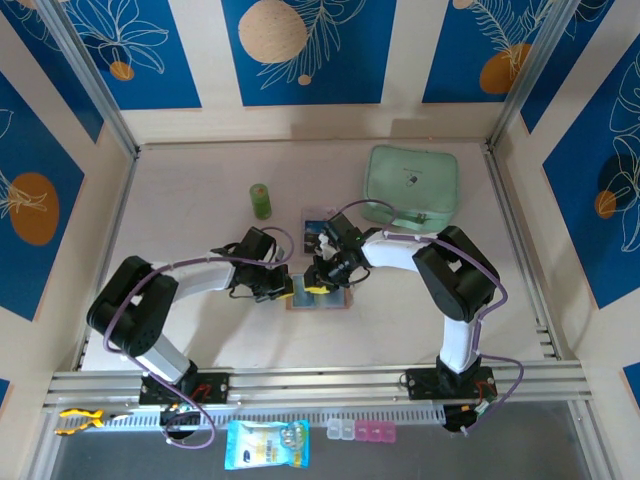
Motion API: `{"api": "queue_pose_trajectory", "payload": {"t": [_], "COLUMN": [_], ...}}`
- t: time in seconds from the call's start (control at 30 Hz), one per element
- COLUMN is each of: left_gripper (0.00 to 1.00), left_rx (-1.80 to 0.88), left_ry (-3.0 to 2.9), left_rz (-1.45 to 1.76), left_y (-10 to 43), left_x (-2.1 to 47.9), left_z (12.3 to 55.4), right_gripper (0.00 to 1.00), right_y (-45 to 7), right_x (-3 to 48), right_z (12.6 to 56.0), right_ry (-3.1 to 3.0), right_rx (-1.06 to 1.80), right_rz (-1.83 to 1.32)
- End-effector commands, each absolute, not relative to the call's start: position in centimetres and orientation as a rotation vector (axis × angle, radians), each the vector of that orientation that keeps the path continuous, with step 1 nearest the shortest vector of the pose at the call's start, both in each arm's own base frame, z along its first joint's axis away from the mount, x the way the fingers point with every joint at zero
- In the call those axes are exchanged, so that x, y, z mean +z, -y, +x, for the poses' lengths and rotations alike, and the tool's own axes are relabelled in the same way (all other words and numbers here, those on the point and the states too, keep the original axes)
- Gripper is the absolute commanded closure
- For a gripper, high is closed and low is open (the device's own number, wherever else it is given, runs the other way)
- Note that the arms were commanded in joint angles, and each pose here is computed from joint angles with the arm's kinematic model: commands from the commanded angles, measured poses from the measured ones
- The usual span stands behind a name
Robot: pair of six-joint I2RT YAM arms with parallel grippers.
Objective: Take the credit cards out of the card holder
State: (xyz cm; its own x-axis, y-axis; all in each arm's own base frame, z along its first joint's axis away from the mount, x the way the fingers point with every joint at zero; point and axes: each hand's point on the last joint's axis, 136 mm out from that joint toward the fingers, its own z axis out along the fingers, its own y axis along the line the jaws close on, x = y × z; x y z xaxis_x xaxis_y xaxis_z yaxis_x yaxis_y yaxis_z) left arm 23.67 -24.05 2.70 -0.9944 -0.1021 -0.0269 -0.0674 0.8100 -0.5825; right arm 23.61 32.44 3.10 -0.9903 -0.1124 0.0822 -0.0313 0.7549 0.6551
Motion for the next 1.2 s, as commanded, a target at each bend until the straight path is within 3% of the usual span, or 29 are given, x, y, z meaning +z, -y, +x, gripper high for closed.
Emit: {"api": "queue_pose_trajectory", "payload": {"t": [0.0,0.57,0.87,1.17], "left_gripper": [0.95,0.96,0.96,0.96], "left_rx": [-0.902,-0.884,-0.886,-0.885], "left_ry": [-2.919,-2.976,-2.977,-2.979], "left_rz": [-0.118,-0.134,-0.133,-0.135], "left_y": [23.7,23.4,23.4,23.3], "left_x": [3.4,1.3,1.4,1.4], "left_z": [24.2,23.3,23.3,23.2], "right_gripper": [0.75,0.73,0.73,0.77], "right_y": [-32.6,-32.2,-31.9,-33.1], "right_x": [2.9,4.6,3.2,3.3], "right_z": [23.1,23.6,23.2,23.2], "right_ry": [2.822,2.87,2.856,2.805], "right_rx": [-1.026,-1.039,-1.002,-1.084], "right_rz": [0.144,0.159,0.146,0.153]}}
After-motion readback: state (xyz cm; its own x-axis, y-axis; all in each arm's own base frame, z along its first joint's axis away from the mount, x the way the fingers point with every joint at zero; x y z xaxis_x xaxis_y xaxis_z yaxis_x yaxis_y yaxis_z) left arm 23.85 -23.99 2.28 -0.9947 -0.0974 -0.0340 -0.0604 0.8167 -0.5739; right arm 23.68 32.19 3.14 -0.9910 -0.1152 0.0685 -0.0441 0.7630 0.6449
